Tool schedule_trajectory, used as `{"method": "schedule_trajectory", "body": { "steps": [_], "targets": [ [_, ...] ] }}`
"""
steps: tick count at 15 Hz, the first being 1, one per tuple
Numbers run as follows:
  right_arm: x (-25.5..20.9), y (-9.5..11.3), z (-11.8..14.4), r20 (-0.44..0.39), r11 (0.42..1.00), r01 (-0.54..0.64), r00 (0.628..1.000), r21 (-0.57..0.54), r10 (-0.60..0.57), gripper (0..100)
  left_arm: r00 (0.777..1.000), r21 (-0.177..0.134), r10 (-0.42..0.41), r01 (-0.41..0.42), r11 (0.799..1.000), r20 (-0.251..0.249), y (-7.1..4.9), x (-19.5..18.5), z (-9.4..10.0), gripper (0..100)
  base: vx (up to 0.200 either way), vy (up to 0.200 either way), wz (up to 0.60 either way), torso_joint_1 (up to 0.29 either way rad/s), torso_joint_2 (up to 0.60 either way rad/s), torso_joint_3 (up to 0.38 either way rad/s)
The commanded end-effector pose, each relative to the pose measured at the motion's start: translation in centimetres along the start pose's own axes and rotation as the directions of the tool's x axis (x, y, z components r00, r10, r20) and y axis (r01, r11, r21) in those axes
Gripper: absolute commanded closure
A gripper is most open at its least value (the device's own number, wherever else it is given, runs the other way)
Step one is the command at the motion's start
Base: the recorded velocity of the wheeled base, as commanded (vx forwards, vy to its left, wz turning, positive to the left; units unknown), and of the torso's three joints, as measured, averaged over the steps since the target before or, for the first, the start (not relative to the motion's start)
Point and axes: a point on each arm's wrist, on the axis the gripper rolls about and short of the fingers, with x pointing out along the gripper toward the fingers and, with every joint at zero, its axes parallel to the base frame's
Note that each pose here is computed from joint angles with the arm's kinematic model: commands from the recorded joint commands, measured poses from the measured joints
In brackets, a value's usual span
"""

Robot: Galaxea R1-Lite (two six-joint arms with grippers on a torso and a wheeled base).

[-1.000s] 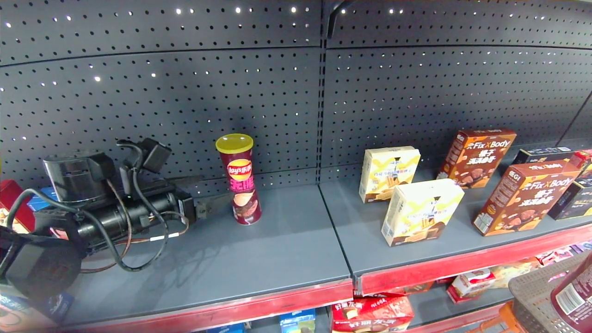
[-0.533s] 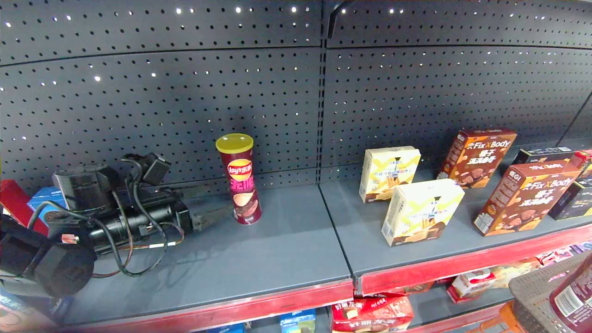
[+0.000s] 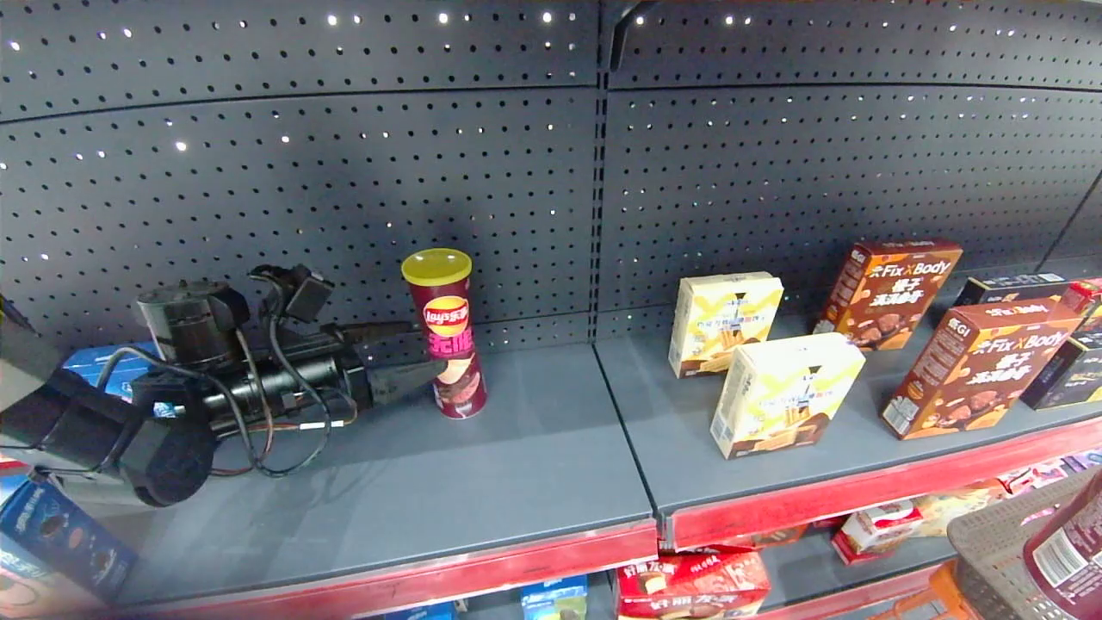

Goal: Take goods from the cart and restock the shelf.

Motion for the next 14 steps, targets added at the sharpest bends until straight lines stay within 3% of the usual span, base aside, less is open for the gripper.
{"method": "schedule_trajectory", "body": {
  "steps": [1,6,9,12,14],
  "targets": [
    [0.0,0.0,0.0,0.000,1.000,-0.001,1.000,0.000,0.001,100,1.000,0.003,-0.013,0.013,1.000,0.003,0.8,0.7,-0.2,0,0.000,0.000,0.00,0.000,0.00,0.000],
    [0.2,0.1,0.0,-0.005,1.000,-0.012,1.000,-0.001,0.012,100,0.998,0.009,-0.056,0.056,0.998,0.008,1.0,1.1,-0.4,0,0.000,0.000,0.00,0.000,0.00,0.000],
    [0.2,0.1,0.0,-0.007,1.000,-0.014,1.000,-0.002,0.014,100,0.989,0.015,-0.145,0.145,0.989,0.018,1.5,1.6,-0.4,0,0.000,0.000,0.00,0.000,0.00,0.000],
    [0.2,0.1,0.0,-0.005,1.000,-0.012,1.000,-0.001,0.012,100,0.988,0.039,-0.154,0.153,0.988,0.033,2.6,2.7,-0.1,0,0.000,0.000,0.00,0.000,0.00,0.000],
    [0.2,0.1,0.0,-0.005,1.000,-0.012,1.000,-0.001,0.012,100,0.987,0.037,-0.156,0.154,0.987,0.033,2.9,3.0,-0.3,0,0.000,0.000,0.00,0.000,0.00,0.000]
  ]
}}
